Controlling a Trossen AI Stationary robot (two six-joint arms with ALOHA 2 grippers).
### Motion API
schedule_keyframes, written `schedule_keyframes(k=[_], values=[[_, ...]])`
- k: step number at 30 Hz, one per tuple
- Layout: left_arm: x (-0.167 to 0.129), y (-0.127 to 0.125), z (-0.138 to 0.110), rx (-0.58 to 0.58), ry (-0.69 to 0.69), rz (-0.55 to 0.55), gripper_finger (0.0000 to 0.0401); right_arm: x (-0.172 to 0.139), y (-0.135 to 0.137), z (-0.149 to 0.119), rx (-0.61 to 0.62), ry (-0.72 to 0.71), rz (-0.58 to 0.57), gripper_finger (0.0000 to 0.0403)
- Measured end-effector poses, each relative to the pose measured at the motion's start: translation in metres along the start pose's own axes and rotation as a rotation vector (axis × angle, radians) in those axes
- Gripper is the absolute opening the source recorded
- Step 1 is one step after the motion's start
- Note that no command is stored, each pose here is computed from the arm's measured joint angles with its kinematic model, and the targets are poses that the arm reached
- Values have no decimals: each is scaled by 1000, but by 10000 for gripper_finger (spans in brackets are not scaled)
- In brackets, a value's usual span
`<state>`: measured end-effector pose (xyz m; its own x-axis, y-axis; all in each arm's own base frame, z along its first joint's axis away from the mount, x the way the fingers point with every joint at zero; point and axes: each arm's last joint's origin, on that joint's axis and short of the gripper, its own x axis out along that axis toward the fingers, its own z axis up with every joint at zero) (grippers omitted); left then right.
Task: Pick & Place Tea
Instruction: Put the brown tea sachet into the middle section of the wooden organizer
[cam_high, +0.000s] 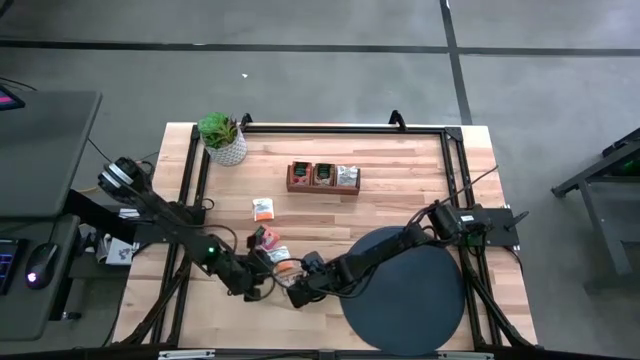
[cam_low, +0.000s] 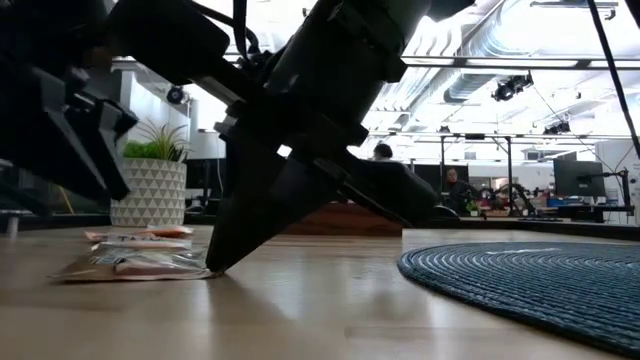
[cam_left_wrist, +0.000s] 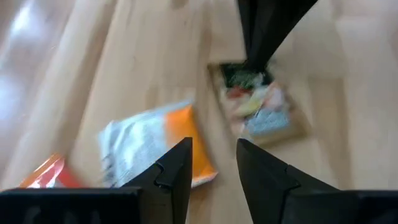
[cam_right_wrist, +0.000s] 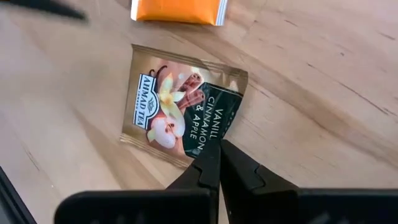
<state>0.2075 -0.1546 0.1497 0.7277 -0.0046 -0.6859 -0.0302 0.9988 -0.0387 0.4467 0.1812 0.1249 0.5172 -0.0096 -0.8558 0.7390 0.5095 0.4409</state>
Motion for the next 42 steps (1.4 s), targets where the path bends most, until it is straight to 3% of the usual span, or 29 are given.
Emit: schedule_keyframes(k=[9,18,24,31,42], values=[[-30,15,5,0,15,28,123,-36,-9,19,-192,-12,-142,0],[-35,30,-12,-145,-27,14,123,-106,-22,71,-479,-73,-279,0],[-39,39,-22,-231,-91,-36,123,-135,-39,115,-662,-78,-356,0],[-44,45,-27,-276,-139,-74,124,-143,-63,161,-859,-27,-429,0],[-51,59,-41,-402,-279,-161,124,-164,-76,213,-969,-35,-449,0]])
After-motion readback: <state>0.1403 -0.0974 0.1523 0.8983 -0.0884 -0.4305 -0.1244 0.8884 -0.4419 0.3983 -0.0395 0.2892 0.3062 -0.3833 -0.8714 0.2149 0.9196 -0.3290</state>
